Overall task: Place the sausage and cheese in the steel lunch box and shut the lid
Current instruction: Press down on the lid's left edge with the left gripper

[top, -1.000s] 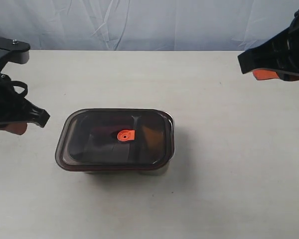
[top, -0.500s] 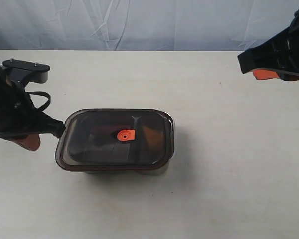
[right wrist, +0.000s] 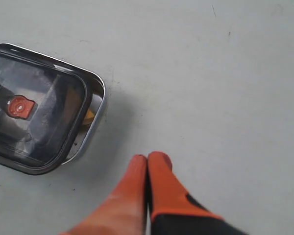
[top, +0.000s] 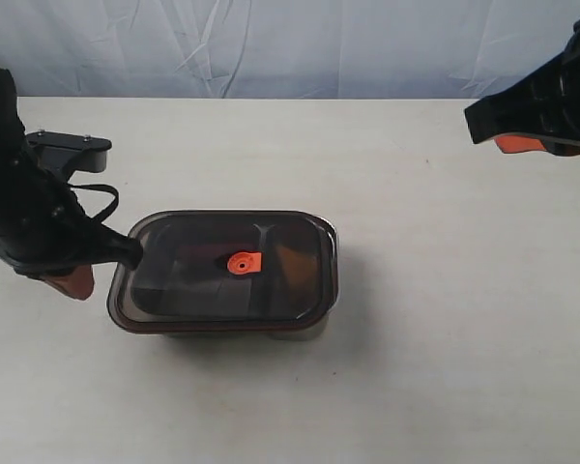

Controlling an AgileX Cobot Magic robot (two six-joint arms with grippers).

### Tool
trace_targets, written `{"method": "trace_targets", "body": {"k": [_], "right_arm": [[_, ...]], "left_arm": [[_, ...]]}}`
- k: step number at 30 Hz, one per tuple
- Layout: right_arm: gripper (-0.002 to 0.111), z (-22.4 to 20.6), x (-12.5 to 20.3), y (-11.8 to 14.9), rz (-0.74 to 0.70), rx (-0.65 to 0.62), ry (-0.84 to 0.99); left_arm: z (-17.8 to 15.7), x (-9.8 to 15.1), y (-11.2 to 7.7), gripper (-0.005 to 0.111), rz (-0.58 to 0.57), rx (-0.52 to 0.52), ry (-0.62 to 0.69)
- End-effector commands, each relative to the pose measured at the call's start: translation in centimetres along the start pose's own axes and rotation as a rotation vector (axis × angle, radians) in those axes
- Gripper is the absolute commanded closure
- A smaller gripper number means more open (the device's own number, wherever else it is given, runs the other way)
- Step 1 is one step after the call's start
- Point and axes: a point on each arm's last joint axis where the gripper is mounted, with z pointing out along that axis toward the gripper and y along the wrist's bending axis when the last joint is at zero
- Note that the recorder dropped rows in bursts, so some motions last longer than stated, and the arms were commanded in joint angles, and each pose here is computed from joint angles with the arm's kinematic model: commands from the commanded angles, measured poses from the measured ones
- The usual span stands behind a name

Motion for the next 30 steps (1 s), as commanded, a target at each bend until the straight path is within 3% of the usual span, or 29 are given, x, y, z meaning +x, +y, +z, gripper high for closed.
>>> {"method": "trace_targets", "body": {"k": [1,8,17,30], "right_arm": [[0.109,-0.3,0.0,-0.2,-0.008,0.010,-0.015],[0.109,-0.3,-0.1,-0.2,-0.011,0.015,-0.016],[0.109,-0.3,-0.1,-0.2,-0.013,0.016,-0.016],[0.109,-0.3,0.0,-0.2,-0.011,0.015,-0.012]], "left_arm": [[1.0,-0.1,-0.1,0.107,-0.025,0.005,0.027],[2.5,-0.7,-0.2,0.107,-0.044,0.019,0.042],[2.8,-0.9,-2.0,0.107,0.003,0.040,-0.003],[2.8,-1.1,-2.1,0.107,-0.003,0.045,-0.027]]}}
